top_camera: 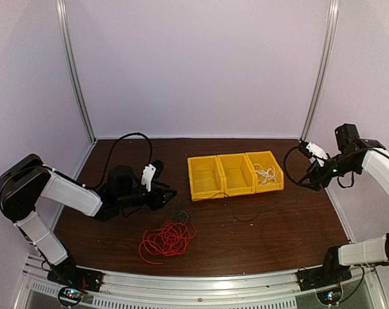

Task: Untangle the cables
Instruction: Untie one of the twisted cables from the tangled cable pile.

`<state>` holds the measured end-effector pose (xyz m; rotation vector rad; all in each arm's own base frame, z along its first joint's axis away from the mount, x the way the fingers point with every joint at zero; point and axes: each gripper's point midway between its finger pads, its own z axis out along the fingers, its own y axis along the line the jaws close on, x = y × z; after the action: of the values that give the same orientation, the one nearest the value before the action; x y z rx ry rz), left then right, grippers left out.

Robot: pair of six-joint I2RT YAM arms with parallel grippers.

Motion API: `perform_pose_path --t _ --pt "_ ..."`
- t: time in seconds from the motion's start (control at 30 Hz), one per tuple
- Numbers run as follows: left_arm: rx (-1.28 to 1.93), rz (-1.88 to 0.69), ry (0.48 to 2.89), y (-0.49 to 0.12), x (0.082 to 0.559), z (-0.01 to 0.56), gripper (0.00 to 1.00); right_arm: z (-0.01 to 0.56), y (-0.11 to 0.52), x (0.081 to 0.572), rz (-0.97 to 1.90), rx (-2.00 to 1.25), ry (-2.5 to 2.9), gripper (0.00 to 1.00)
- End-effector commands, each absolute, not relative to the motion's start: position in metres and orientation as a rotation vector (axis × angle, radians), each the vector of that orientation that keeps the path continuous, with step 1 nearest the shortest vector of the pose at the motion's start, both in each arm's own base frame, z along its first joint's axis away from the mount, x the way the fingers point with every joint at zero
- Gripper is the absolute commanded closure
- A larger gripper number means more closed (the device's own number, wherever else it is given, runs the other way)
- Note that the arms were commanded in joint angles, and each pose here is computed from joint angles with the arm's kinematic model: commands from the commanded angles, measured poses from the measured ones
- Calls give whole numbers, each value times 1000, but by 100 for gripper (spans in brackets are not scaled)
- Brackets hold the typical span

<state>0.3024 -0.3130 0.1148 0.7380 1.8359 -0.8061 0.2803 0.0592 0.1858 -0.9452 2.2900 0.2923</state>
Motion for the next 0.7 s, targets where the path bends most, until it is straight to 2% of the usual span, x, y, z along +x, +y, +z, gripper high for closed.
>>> perform_pose_path --t 0.0,0.27,0.5,0.67 --pt "749 -865 1769 -330 309 128 56 225 93 297 287 -1078 2097 26" --pt "744 -911 1871 -336 308 106 56 168 196 329 239 -1457 2031 49" --pt "628 -917 1879 -324 309 118 56 153 275 370 256 -1620 1954 53" --pt "585 -922 1866 -318 306 130 56 135 311 376 266 -1737 1893 54"
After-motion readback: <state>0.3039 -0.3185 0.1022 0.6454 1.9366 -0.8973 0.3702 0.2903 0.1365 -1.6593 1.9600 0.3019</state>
